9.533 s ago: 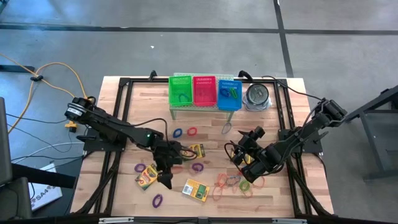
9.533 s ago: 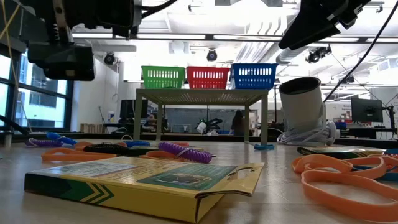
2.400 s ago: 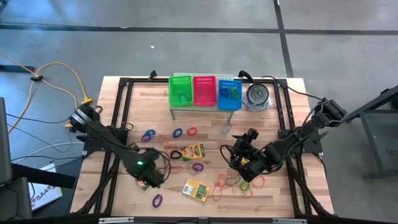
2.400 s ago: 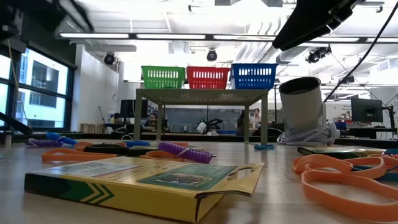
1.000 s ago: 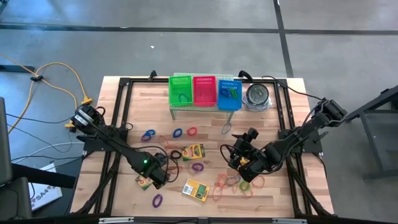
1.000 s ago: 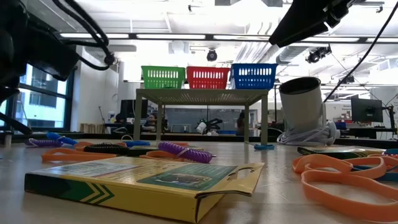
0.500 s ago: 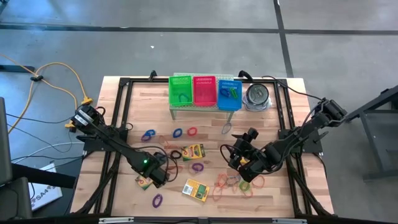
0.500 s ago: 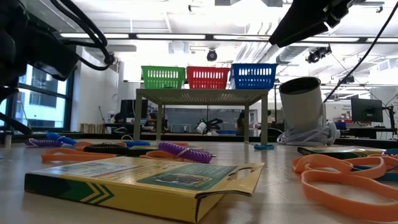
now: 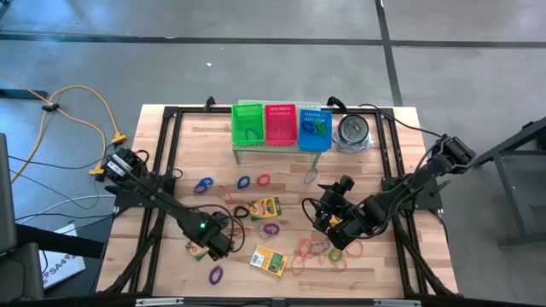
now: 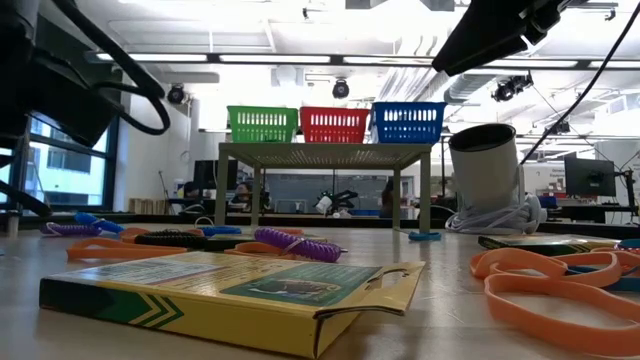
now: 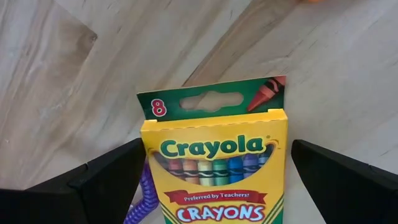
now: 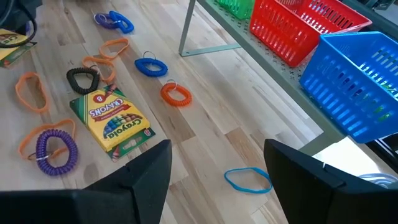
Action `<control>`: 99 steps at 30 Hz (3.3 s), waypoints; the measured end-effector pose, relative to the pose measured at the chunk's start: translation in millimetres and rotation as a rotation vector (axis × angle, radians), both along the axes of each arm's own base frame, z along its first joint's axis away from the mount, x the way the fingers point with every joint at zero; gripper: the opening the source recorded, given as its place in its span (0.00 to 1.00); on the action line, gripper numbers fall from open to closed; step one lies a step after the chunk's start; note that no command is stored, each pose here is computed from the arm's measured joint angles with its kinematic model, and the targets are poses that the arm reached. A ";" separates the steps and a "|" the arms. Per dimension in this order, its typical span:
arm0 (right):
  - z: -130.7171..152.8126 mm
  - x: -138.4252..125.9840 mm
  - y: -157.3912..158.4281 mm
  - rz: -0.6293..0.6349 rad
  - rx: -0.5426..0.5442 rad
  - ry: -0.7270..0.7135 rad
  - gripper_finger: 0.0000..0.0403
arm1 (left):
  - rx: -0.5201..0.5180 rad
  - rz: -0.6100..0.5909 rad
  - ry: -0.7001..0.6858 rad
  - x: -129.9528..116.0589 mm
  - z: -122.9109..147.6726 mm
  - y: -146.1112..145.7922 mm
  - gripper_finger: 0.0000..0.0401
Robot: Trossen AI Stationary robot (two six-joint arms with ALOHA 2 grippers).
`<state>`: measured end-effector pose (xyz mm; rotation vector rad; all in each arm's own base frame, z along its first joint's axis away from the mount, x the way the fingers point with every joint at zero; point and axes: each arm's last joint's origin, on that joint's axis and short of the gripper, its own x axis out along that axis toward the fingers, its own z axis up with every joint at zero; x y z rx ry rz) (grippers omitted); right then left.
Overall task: Pick & Place Office Desk Supplies
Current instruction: Put the yellow crayon box into the red bin on the shelf
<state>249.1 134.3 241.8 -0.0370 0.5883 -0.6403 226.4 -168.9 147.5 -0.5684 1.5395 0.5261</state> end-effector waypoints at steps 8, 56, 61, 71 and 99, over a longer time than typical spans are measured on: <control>0.0 0.0 0.0 0.000 0.000 0.000 0.61 | -0.077 0.029 -0.001 2.8 -0.7 -4.0 0.86; 4.0 6.2 3.7 0.003 0.031 -0.079 0.61 | 0.034 -0.289 -1.368 70.1 186.0 139.8 0.64; 9.5 14.5 10.1 0.084 0.067 -0.112 0.61 | -0.065 -0.464 -1.499 74.2 194.9 134.4 0.64; 31.4 30.8 27.0 0.317 0.049 -0.237 0.61 | -0.124 -0.645 -1.553 70.7 197.1 103.2 0.64; 35.2 82.4 31.2 0.950 0.198 -0.505 0.61 | -0.182 -0.952 -1.748 83.3 189.6 58.8 0.64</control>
